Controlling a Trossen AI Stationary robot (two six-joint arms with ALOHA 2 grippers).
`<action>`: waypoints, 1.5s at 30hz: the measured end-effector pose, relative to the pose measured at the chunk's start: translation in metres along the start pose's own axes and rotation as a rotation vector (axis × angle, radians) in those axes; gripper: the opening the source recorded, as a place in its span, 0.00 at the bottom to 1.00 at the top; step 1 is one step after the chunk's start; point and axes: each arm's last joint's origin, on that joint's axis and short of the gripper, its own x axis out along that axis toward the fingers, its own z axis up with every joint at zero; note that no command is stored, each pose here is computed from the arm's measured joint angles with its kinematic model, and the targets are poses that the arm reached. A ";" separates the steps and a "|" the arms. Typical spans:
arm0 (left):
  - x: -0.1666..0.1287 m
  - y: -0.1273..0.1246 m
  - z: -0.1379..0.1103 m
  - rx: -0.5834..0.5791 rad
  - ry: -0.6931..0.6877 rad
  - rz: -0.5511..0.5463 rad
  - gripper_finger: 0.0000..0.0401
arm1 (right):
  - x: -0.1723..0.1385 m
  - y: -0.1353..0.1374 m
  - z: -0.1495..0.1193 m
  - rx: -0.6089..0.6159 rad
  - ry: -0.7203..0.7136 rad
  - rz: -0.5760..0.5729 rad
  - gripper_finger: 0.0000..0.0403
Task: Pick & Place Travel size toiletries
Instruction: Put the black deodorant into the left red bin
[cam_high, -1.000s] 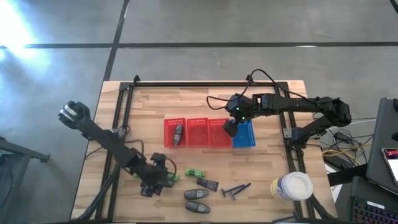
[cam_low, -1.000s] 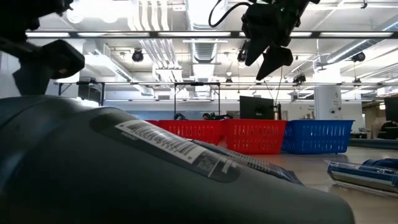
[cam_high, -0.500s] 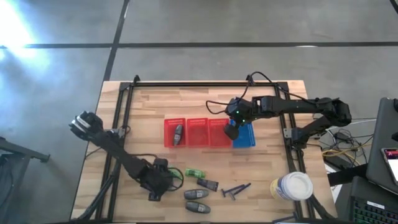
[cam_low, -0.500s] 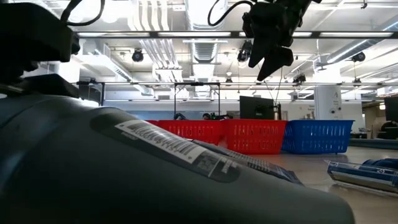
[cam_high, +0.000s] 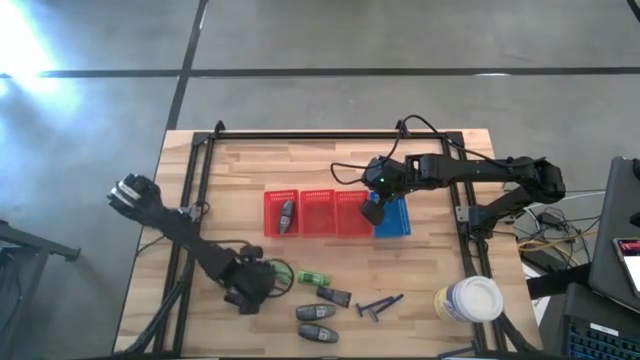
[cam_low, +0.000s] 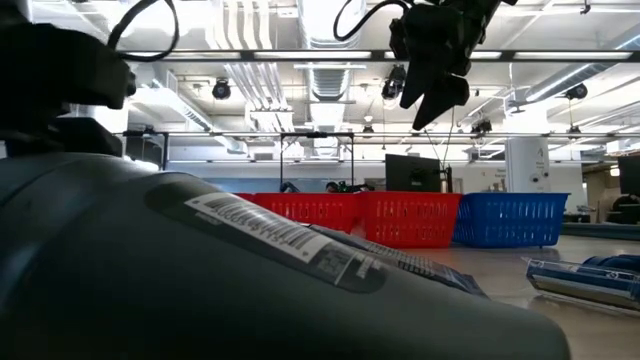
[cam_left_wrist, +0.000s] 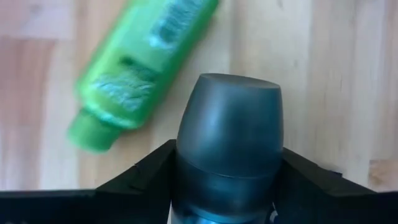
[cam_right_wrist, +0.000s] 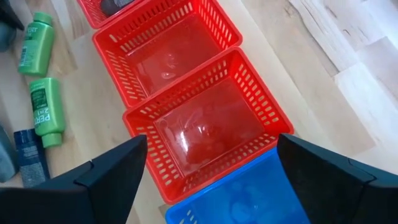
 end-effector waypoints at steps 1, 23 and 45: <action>-0.005 0.003 0.002 -0.044 -0.009 -0.003 0.53 | 0.000 0.000 0.000 -0.001 0.000 0.000 0.86; -0.122 0.159 0.047 -0.296 -0.592 0.112 0.53 | 0.000 -0.001 0.002 0.004 -0.031 -0.044 0.83; -0.068 0.194 0.057 -1.260 -0.488 0.190 0.53 | 0.000 -0.002 0.000 0.015 -0.021 -0.052 0.82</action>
